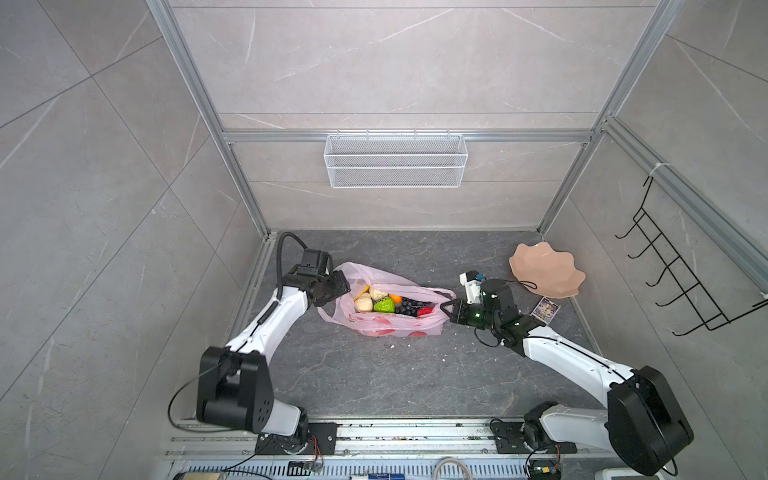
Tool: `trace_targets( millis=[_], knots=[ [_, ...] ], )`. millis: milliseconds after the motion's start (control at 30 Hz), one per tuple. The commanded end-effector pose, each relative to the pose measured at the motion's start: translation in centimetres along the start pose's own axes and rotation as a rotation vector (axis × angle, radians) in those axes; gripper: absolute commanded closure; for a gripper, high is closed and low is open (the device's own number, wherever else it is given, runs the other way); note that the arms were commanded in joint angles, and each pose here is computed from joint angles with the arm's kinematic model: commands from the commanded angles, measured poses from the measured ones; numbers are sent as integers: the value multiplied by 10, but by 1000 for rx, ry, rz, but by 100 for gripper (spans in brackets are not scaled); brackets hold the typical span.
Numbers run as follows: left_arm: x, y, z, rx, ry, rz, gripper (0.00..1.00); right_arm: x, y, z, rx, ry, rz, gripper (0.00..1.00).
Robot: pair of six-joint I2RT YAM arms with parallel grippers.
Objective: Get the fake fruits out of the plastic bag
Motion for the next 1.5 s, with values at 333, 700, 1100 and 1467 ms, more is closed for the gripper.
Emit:
trace_targets(
  millis=[333, 700, 1100, 1467],
  knots=[
    [49, -39, 14, 62, 88, 122, 25, 6, 0, 5, -34, -104, -41, 100],
    [75, -34, 63, 162, 156, 70, 100, 11, -7, -59, 34, -480, -95, 100],
    [74, -25, 60, 216, 83, 63, 100, -5, 23, -28, 406, 26, 23, 32],
    [72, -21, 59, 211, 63, 51, 100, -6, -17, 56, 552, 789, 198, 24]
  ],
)
Point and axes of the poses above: each gripper's point midway between its finger pads, its own y axis back along the fingers, its own z axis along the line the jaws close on, x = y × z, the point moved 4 cm from there along y, back along the fingers, and after that the axes turned 7 degrees about y, right-handed, at the moved point
